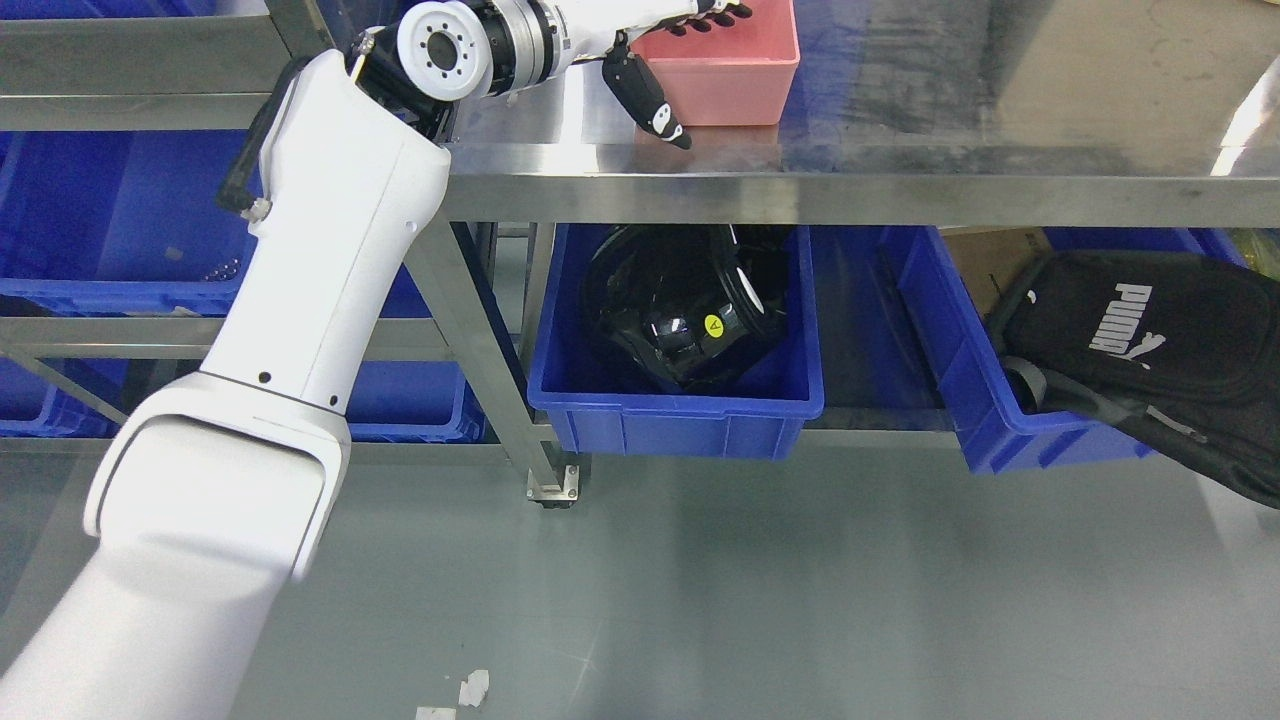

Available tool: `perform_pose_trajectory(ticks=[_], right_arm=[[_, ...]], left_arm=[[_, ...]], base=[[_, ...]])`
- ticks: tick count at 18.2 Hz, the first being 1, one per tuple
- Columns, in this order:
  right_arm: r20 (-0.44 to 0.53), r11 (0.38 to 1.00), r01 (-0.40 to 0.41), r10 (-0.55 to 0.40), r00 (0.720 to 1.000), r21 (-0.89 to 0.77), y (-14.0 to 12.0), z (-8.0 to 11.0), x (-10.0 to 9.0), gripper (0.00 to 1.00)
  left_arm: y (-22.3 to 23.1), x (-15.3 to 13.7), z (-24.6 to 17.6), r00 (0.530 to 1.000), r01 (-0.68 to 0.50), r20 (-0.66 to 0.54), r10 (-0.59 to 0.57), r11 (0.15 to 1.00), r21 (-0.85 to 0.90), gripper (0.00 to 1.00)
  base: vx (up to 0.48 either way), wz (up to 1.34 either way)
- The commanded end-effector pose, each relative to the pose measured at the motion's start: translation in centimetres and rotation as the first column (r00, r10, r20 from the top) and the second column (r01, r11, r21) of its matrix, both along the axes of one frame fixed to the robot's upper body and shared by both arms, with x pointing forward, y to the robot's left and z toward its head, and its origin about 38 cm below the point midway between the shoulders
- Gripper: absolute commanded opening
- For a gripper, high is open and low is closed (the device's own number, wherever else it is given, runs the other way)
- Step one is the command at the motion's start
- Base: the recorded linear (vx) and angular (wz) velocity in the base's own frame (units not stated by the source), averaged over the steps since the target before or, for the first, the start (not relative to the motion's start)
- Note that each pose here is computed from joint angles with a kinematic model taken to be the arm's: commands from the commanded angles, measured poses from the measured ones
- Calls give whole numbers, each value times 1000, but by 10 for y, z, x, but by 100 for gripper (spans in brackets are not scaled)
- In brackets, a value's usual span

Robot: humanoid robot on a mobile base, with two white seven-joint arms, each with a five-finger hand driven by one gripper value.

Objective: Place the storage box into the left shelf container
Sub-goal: 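Hook the left hand fingers over the near rim of the pink box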

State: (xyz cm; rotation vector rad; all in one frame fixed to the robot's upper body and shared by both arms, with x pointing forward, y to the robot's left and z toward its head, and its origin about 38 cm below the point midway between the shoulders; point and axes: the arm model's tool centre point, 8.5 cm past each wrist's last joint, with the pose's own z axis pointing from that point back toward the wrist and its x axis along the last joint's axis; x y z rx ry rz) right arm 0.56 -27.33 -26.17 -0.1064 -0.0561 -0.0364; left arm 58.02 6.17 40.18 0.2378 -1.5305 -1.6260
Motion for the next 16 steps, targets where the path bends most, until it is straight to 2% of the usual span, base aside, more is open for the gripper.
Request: perform_pose_trajectory(ticks=[1, 5, 10, 13, 16], right_arm=[[36, 1000, -3, 3, 999, -19, -12, 1, 18, 99], [36, 1000, -3, 3, 999, -19, -12, 1, 18, 99], [36, 1000, -3, 3, 999, -19, -12, 1, 18, 99], [36, 1000, -3, 3, 999, -19, -12, 1, 18, 99], [36, 1000, -3, 3, 999, -19, -12, 1, 18, 99]], left_arm=[[6, 6, -24, 999, -21, -38, 24, 997, 72, 99], [5, 6, -25, 999, -22, -39, 26, 997, 77, 96], [12, 12, -31, 997, -73, -15, 75, 992, 105, 82], [16, 14, -26, 995, -95, 1, 95, 993, 66, 64], [22, 16, -17, 993, -112, 22, 112, 994, 5, 40]], base=[[0, 0], [0, 0], [0, 11], [0, 0], [0, 0]])
